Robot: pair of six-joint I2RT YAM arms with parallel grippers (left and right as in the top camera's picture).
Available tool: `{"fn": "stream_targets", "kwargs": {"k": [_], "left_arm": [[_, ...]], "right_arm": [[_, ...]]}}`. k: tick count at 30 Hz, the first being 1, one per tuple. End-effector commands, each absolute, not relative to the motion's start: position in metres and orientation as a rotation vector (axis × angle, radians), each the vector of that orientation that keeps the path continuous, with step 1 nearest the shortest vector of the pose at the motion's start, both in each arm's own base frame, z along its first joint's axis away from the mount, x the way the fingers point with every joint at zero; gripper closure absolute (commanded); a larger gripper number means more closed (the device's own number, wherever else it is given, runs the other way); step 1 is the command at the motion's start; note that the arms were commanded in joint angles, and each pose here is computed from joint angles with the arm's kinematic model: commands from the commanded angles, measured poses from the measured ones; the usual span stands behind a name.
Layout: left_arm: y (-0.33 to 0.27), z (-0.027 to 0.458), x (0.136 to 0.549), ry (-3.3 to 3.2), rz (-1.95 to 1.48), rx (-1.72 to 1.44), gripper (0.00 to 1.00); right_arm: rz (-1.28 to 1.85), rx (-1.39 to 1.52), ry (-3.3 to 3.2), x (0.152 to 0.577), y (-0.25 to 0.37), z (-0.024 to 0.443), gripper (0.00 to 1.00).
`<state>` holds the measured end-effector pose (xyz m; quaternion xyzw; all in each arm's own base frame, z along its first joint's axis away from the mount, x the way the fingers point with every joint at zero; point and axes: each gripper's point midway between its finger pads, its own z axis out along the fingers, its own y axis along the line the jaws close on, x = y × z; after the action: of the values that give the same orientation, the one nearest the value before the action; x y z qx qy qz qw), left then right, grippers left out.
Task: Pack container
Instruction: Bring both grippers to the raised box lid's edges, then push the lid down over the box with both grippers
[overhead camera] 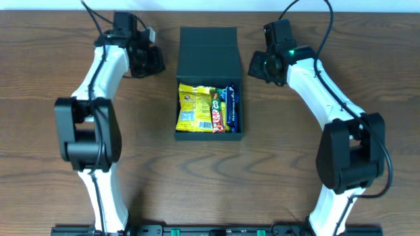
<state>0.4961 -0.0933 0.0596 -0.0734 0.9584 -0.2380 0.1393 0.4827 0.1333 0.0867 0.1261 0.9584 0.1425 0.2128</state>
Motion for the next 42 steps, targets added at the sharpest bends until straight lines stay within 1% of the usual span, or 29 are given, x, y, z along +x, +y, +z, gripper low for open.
{"fn": "stream_targets", "kwargs": {"k": [1, 4, 6, 9, 14, 18, 30, 37, 42], "left_arm": [[-0.099, 0.065, 0.508, 2.734, -0.744, -0.298, 0.94], [-0.099, 0.074, 0.525, 2.669, -0.727, -0.317, 0.94], [-0.097, 0.072, 0.534, 2.648, -0.709, -0.352, 0.94], [-0.107, 0.062, 0.541, 2.67, -0.788, -0.377, 0.95], [-0.113, 0.047, 0.544, 2.739, -0.819, -0.395, 0.94], [-0.117, 0.043, 0.544, 2.751, -0.834, -0.397, 0.94], [-0.126, 0.04, 0.539, 2.77, -0.899, -0.414, 0.95], [-0.147, 0.044, 0.534, 2.774, -0.967, -0.369, 0.94], [-0.151, 0.045, 0.533, 2.773, -0.972, -0.352, 0.94]], "right_arm": [[0.609, 0.377, 2.699, 0.492, 0.127, 0.068, 0.99], [0.748, 0.419, 2.709, 0.505, 0.121, 0.051, 0.99], [0.822, 0.429, 2.713, 0.517, 0.121, 0.041, 0.98], [0.906, 0.419, 2.725, 0.533, 0.131, 0.03, 0.98], [0.993, 0.385, 2.751, 0.544, 0.148, 0.018, 0.98], [1.018, 0.369, 2.767, 0.541, 0.158, 0.011, 0.99], [1.109, 0.301, 2.788, 0.531, 0.19, 0.007, 0.98], [1.277, 0.202, 2.699, 0.536, 0.209, 0.022, 0.98], [1.429, 0.052, 2.581, 0.54, 0.226, 0.044, 0.98]]}}
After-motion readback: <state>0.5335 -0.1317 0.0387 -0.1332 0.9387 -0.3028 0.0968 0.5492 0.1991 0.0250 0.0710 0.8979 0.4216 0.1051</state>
